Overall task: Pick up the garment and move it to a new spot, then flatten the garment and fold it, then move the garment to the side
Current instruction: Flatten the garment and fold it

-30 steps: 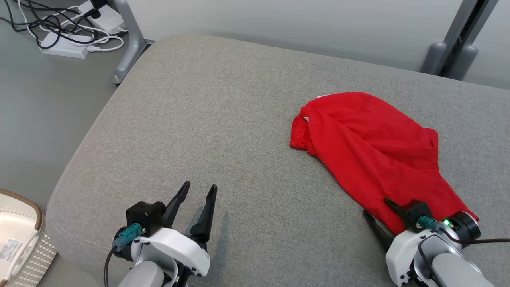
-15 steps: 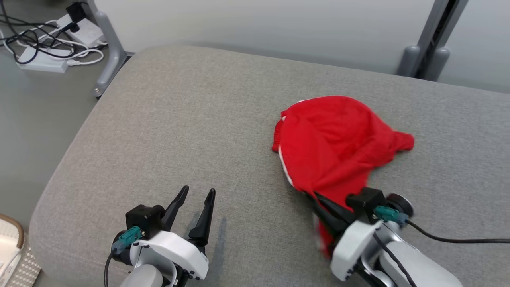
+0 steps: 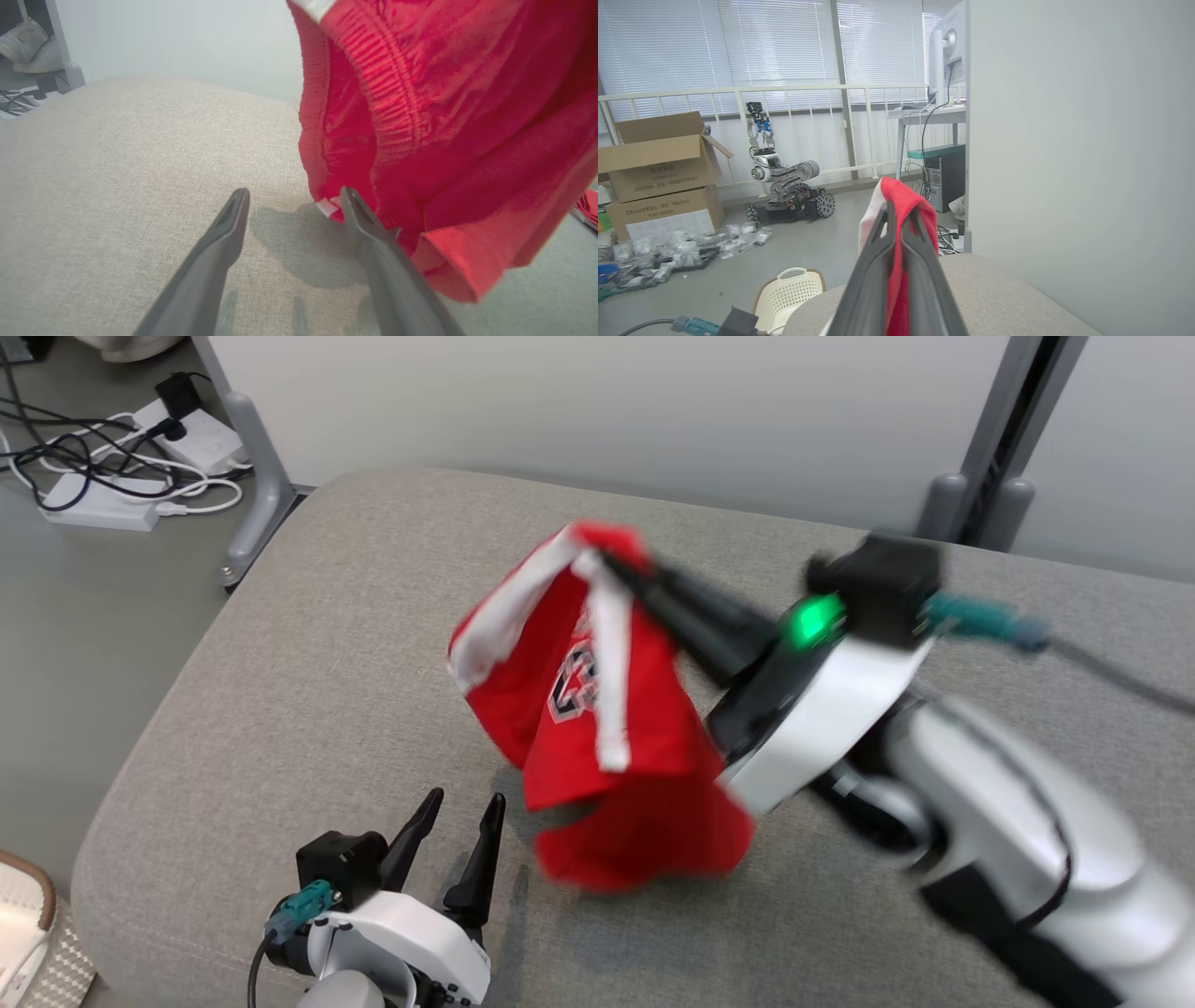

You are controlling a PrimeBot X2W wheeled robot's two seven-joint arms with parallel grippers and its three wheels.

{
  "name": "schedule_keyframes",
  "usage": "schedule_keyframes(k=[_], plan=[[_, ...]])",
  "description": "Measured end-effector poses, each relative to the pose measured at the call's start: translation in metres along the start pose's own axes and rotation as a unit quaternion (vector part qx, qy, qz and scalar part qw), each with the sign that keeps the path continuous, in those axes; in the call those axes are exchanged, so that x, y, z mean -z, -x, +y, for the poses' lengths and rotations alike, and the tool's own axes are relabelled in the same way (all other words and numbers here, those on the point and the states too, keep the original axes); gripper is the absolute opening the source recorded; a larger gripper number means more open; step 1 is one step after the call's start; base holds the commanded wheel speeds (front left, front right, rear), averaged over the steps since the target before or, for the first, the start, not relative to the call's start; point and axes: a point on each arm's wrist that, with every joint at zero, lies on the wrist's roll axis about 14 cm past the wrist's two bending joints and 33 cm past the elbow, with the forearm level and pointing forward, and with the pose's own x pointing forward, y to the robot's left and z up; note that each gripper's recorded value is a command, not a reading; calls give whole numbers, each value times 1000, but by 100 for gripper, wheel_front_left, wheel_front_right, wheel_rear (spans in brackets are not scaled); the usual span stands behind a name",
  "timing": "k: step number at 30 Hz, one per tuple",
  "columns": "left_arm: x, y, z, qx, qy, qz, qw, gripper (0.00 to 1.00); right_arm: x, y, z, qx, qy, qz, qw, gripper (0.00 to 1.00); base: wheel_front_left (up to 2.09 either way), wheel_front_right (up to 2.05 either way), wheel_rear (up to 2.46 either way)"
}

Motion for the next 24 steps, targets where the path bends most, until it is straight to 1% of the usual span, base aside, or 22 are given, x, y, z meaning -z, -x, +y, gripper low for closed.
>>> schedule_keyframes(k=[1,4,6,7,10,12,15,16,17,20,24], plan=[[1,2,1,-2,0,0,1000,100,-11,0,-10,11,-4,-12,1000,0,0,0,0],[3,5,4,-7,2,2,1000,100,-15,11,-58,66,21,7,998,0,0,0,0],[3,6,5,-10,4,1,1000,100,-5,21,-87,107,-2,28,994,0,0,0,0],[4,6,5,-11,5,2,1000,100,4,29,-103,127,10,49,991,0,0,0,0],[7,8,9,-17,2,7,1000,100,29,55,-151,197,3,91,976,0,0,0,0],[10,7,7,-16,1,13,1000,100,51,75,-177,229,26,136,963,0,0,0,0],[13,3,6,-17,3,17,1000,100,82,102,-210,278,23,185,942,0,0,0,0],[14,2,8,-19,2,20,1000,100,91,110,-221,291,27,200,935,35,0,0,0],[15,1,9,-21,2,22,1000,100,97,119,-231,304,36,216,927,100,0,0,0],[18,-3,12,-27,3,27,999,100,119,145,-260,335,68,266,901,100,0,0,0],[22,-7,11,-25,2,34,999,100,119,146,-266,351,69,252,899,100,0,0,0]])
